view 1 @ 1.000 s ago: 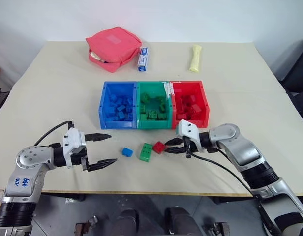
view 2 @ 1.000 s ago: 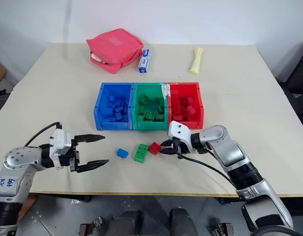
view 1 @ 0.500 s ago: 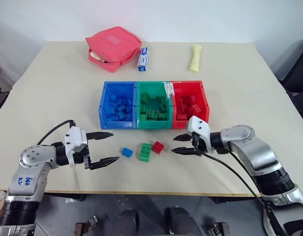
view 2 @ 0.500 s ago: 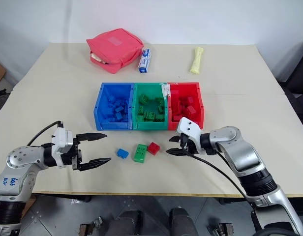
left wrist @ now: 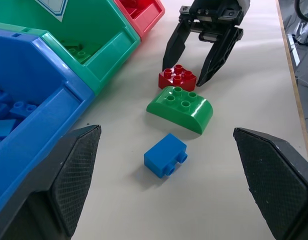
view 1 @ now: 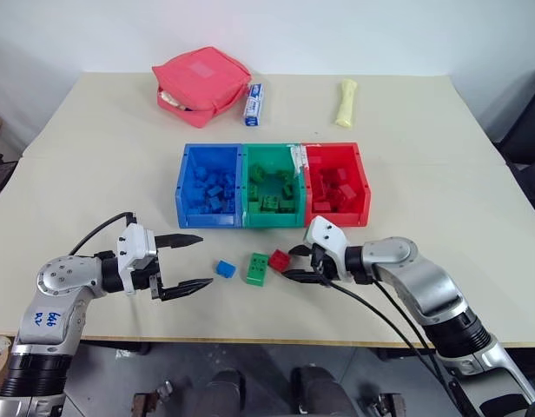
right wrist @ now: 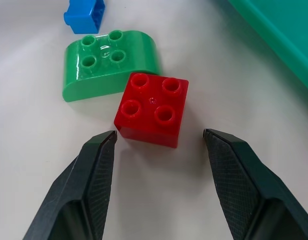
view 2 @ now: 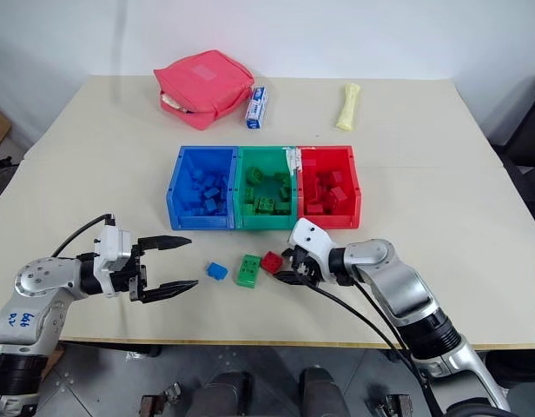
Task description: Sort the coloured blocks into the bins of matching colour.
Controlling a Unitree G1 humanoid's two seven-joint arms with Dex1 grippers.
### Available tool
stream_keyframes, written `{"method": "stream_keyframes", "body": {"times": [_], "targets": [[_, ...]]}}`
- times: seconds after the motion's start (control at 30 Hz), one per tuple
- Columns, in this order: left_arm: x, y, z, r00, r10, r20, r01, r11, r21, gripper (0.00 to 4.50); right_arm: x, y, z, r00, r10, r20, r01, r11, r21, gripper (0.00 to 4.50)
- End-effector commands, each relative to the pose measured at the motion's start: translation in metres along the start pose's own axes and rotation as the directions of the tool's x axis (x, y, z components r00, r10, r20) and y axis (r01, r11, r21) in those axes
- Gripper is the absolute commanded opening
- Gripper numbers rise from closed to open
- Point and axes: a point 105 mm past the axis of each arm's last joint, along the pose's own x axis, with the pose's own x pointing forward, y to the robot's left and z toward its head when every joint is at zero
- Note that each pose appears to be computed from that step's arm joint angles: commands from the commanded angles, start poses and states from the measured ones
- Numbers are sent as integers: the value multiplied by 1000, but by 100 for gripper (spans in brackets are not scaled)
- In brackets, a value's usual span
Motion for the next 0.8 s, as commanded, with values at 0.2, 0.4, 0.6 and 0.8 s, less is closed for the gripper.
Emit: {"method": "stream_keyframes", "body": {"times": [0.2, 0.4, 0.6, 0.8], "targets": [[0, -2, 10, 1000, -14, 27, 13, 1000, 23, 450, 6, 3, -1, 999, -22, 24, 21, 1000, 16, 140], [4, 0, 13, 999, -10, 46, 9, 1000, 26, 450, -10, -4, 14, 992, -54, 117, 53, 999, 10, 140], [13, 14, 40, 979, 76, 190, -73, 997, -20, 450, -72, -31, 52, 948, -150, 279, 154, 988, 10, 140], [18, 24, 52, 958, 145, 247, -133, 989, -66, 450, -98, -79, 78, 894, -323, 309, 327, 944, 39, 140]]}}
